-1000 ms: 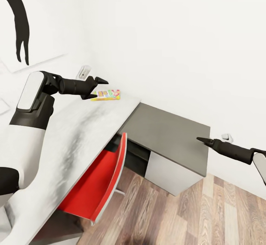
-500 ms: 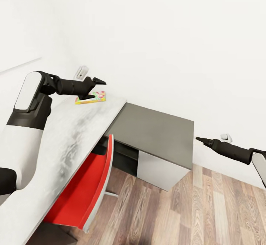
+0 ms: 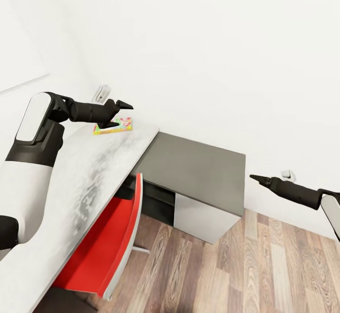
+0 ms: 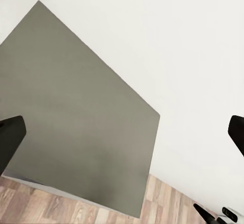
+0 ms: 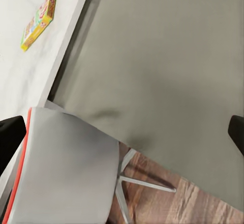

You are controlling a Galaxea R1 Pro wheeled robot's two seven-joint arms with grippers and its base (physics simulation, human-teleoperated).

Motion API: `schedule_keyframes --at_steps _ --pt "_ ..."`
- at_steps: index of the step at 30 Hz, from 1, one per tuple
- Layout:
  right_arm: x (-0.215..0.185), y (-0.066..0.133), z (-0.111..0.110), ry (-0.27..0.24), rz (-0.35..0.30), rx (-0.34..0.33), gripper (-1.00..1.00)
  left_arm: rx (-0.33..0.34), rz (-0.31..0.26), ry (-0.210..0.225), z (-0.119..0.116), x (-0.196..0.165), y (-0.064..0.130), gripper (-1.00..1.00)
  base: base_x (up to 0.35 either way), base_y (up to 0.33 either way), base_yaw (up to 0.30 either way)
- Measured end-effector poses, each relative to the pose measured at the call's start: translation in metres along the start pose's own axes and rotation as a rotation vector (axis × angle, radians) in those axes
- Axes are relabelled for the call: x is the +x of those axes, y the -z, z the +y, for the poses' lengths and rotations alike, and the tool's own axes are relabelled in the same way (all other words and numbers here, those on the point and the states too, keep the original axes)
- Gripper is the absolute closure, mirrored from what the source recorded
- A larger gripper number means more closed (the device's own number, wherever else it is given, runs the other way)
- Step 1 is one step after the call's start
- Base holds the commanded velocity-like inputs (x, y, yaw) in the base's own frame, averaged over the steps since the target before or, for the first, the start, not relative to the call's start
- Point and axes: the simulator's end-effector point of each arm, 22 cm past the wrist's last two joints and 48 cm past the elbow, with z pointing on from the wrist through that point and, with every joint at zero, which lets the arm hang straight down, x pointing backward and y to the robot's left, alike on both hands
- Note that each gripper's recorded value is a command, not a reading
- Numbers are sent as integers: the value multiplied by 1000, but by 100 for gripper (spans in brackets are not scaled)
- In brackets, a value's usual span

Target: Put all the toys in the child's room - the three board games (two on the bed and one on the table), the two jigsaw puzzles on the table, and the tennis ball on the table - inside the toy box on the table in the child's room.

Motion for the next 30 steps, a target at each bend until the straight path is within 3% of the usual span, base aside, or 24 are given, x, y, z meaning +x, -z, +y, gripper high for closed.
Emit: schedule_keyframes --at_steps 14,30 --pt "0 -5 13 12 -5 -24 -100 -8 2 4 5 2 0 -100 217 -33 -5" --pt "1 -6 16 13 -5 -31 -100 -12 1 4 7 1 0 -100 52 -13 -1"
